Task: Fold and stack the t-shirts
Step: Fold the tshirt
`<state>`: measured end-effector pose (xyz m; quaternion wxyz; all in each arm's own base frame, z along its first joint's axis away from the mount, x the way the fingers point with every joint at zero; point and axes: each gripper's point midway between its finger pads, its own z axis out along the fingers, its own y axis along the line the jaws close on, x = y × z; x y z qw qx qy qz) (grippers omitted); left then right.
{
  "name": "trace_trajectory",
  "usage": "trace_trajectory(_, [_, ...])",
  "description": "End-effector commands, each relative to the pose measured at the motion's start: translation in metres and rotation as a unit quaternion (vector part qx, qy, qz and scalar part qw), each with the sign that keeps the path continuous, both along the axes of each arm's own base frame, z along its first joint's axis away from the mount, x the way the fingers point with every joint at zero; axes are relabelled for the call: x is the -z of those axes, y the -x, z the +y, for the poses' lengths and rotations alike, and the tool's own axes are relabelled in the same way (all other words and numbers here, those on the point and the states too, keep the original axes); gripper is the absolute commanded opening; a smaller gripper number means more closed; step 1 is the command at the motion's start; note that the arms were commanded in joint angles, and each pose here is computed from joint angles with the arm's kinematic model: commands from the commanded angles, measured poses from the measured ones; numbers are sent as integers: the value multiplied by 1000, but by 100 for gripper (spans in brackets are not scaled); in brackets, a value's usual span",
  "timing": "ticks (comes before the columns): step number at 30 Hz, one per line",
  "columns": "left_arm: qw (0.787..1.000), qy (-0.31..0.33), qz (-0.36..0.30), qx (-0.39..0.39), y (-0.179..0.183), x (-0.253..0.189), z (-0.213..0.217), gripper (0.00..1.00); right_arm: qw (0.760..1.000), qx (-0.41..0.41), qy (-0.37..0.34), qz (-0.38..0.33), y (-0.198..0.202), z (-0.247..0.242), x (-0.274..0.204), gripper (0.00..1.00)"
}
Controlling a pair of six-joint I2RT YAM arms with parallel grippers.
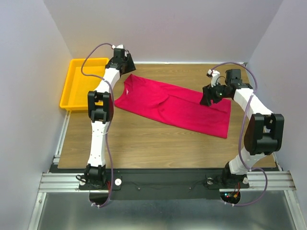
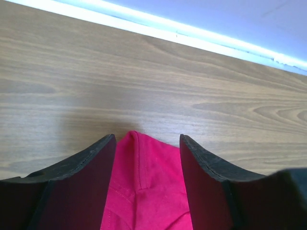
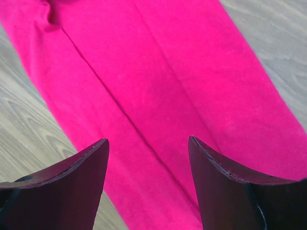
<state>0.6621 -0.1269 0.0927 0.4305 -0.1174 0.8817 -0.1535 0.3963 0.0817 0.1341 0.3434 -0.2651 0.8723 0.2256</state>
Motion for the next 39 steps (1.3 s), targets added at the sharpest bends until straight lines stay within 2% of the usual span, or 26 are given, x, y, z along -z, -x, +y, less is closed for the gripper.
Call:
trace_trajectory(1, [988, -18, -150, -20, -6, -153, 19, 68, 999, 10, 4, -40, -9, -4, -14, 73])
trace_trajectory(3, [986, -39, -159, -19, 3, -166, 25, 68, 999, 4, 2, -40, -7, -2, -13, 73])
trace_trajectory(4, [982, -40, -186, -18, 14, -202, 27, 68, 999, -4, 0, -43, -5, -1, -13, 73])
trace_trajectory(5, [980, -43, -194, -17, 22, -213, 29, 68, 999, -10, -1, -39, 0, 1, -9, 73])
trace_trajectory(6, [983, -50, -176, -14, 33, -199, 30, 69, 999, -16, -2, -47, 3, 2, -14, 73])
trace_trajectory(7, [975, -47, -218, -14, 53, -244, 33, 69, 998, -30, -8, -50, 8, 5, -14, 73])
trace_trajectory(8, [972, -47, -228, -15, 66, -255, 35, 70, 998, -42, -13, -54, 13, 8, -15, 73])
trace_trajectory(9, [970, -45, -237, -14, 80, -262, 37, 72, 997, -54, -13, -57, 18, 10, -16, 73])
trace_trajectory(10, [974, -46, -222, -14, 94, -234, 38, 78, 997, -67, -13, -44, 32, 11, -8, 73])
trace_trajectory(11, [963, -32, -265, -21, 126, -276, 43, 83, 994, -94, -6, -63, 38, 12, -12, 73])
trace_trajectory(12, [969, -29, -246, -20, 142, -246, 44, 92, 991, -118, 4, -60, 52, 13, -6, 73])
trace_trajectory(13, [969, -19, -247, -21, 158, -244, 45, 94, 990, -131, 6, -52, 60, 13, 0, 73])
trace_trajectory(14, [963, 11, -271, -9, 187, -268, 41, 95, 988, -145, 4, -50, 68, 15, 0, 73])
trace_trajectory(15, [971, 20, -237, 1, 203, -232, 38, 95, 987, -155, 5, -46, 74, 16, 2, 73])
trace_trajectory(18, [970, 81, -226, 34, 254, -222, 23, 95, 978, -204, 5, -33, 104, 29, 8, 73])
trace_trajectory(19, [977, 91, -190, 38, 269, -185, 21, 93, 972, -233, 10, -31, 115, 44, 11, 73])
trace_trajectory(20, [974, 102, -200, 42, 288, -190, 21, 93, 969, -242, 34, -28, 121, 46, 19, 73])
trace_trajectory(21, [979, 117, -164, 40, 304, -155, 19, 92, 966, -251, 49, -34, 126, 52, 19, 72])
trace_trajectory(22, [979, 121, -157, 38, 315, -145, 20, 92, 961, -266, 61, -45, 129, 69, 19, 72])
trace_trajectory(23, [976, 128, -172, 36, 329, -150, 21, 92, 959, -262, 94, -47, 128, 68, 26, 72])
trace_trajectory(25, [979, 140, -144, 23, 348, -119, 24, 92, 952, -274, 119, -68, 126, 78, 28, 71])
trace_trajectory(26, [978, 144, -152, 24, 359, -121, 25, 92, 952, -261, 144, -69, 121, 74, 31, 70])
trace_trajectory(28, [981, 144, -128, 13, 372, -99, 28, 92, 946, -258, 183, -72, 117, 72, 40, 69])
trace_trajectory(32, [983, 140, -121, 0, 384, -89, 34, 92, 937, -247, 236, -69, 112, 61, 59, 68])
trace_trajectory(39, [986, 134, -95, 4, 380, -77, 32, 92, 932, -226, 274, -69, 111, 44, 76, 68])
